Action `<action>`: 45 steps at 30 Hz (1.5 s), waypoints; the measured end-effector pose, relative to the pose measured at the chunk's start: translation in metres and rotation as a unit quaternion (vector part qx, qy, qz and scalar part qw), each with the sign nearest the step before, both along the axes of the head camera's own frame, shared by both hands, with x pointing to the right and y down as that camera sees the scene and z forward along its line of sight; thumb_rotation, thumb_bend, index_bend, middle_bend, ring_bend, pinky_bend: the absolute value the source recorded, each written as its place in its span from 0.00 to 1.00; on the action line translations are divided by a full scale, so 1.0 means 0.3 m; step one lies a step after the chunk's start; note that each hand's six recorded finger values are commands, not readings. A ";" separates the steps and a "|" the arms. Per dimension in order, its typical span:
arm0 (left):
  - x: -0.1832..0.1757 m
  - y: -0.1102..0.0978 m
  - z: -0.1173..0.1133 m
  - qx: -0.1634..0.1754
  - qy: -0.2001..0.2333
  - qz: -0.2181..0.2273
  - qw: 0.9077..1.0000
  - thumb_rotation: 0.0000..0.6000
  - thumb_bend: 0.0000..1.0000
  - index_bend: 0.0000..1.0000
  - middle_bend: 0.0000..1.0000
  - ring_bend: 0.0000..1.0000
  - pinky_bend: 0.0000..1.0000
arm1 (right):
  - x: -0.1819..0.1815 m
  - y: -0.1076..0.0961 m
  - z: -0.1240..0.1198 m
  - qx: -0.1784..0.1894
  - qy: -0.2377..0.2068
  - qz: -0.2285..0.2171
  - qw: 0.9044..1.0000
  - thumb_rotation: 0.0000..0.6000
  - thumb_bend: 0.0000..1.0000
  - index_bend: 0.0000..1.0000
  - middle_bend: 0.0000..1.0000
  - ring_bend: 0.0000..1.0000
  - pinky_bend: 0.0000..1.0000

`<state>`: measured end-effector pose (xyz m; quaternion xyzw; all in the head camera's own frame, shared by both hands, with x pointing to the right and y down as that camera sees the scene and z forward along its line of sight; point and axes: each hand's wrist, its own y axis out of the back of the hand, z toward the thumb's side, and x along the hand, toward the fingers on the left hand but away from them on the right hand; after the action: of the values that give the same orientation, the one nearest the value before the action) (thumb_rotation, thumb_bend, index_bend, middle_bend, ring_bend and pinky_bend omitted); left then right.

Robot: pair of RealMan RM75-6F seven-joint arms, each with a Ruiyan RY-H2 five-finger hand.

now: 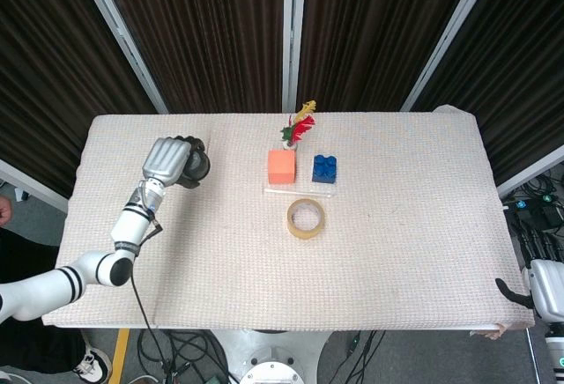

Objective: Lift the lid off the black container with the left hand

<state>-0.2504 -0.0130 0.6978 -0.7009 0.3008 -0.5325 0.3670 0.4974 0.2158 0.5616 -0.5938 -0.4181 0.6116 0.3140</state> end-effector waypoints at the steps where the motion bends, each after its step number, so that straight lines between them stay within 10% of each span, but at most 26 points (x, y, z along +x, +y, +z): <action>1: -0.004 0.004 0.001 -0.002 0.001 -0.001 1.000 1.00 0.16 0.47 0.50 0.36 0.42 | -0.003 0.002 0.003 -0.002 0.000 -0.001 1.000 1.00 0.13 0.00 0.00 0.00 0.00; 12: 0.373 0.369 -0.120 -0.022 0.123 0.217 0.968 1.00 0.16 0.47 0.50 0.36 0.42 | 0.002 0.001 -0.005 0.002 0.002 0.001 1.000 1.00 0.13 0.00 0.00 0.00 0.00; 21: 0.199 0.269 -0.003 -0.039 0.075 0.131 0.988 1.00 0.16 0.47 0.50 0.36 0.42 | -0.011 0.004 0.016 -0.007 0.000 -0.005 1.000 1.00 0.13 0.00 0.00 0.00 0.00; 45: 0.165 0.422 0.228 -0.101 0.080 0.128 0.983 1.00 0.16 0.47 0.50 0.36 0.40 | -0.002 0.003 0.022 -0.011 0.003 0.000 1.000 1.00 0.13 0.00 0.00 0.00 0.00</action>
<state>-0.2008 0.1136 0.7663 -0.8074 0.1819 -0.4508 0.3344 0.4969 0.2167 0.5682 -0.5954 -0.4101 0.6179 0.3090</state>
